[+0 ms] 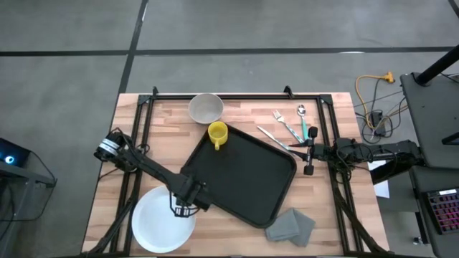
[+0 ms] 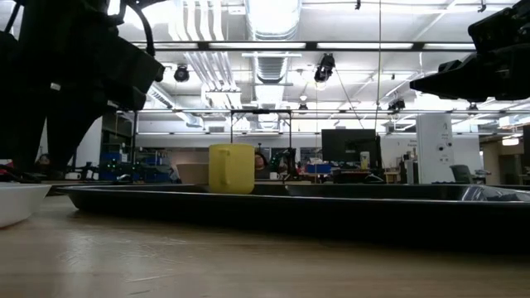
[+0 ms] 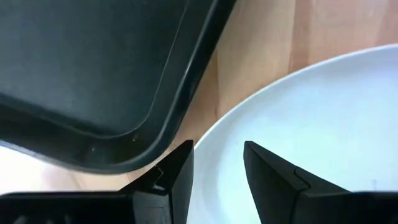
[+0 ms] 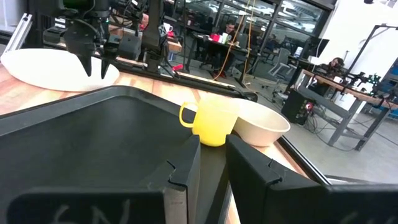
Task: Set up tray
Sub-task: Put the white plate on the black serving tray to the bottom right of the yellow mug
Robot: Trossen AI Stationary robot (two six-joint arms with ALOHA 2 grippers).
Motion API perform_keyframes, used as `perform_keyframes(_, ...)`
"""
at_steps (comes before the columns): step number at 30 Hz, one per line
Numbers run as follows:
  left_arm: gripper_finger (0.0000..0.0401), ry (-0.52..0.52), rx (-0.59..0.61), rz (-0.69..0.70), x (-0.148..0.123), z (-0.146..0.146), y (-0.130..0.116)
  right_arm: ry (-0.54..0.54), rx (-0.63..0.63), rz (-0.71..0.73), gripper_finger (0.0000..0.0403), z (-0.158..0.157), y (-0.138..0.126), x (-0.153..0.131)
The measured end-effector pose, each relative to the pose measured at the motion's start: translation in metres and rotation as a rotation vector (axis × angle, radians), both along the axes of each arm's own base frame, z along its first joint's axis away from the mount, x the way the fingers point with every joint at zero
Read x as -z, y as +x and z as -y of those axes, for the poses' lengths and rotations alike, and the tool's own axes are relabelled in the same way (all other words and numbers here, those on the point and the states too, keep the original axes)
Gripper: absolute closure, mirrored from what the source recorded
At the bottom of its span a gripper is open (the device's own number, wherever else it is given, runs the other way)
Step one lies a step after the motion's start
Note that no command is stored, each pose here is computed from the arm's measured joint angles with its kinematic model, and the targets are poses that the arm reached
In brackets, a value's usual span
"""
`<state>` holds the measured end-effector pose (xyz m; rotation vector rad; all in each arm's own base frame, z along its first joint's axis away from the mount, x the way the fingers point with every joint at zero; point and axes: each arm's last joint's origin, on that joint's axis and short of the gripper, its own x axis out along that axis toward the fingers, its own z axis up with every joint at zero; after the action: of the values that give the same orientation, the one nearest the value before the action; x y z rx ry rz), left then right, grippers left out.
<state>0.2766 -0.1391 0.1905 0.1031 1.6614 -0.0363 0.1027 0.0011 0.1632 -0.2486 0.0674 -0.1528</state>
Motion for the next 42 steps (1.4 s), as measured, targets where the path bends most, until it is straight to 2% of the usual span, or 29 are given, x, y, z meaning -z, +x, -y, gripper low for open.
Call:
perform_keyframes(7,0.0275,-0.023,0.002,0.044,0.003,0.002,0.004,-0.002,0.000,0.000,0.0335,0.000,0.000,0.000)
perform_keyframes(16,0.0275,-0.080,-0.003,0.019,0.014,0.001,-0.001,0.002,0.000,0.001,0.0335,0.000,0.000,0.000)
perform_keyframes(24,0.0275,-0.075,-0.003,-0.002,0.023,-0.001,-0.006,0.002,-0.001,0.001,0.0335,0.000,0.000,0.000)
perform_keyframes(42,0.0275,-0.078,-0.003,0.004,0.022,0.000,-0.005,0.003,-0.001,0.001,0.0335,0.000,0.000,0.000)
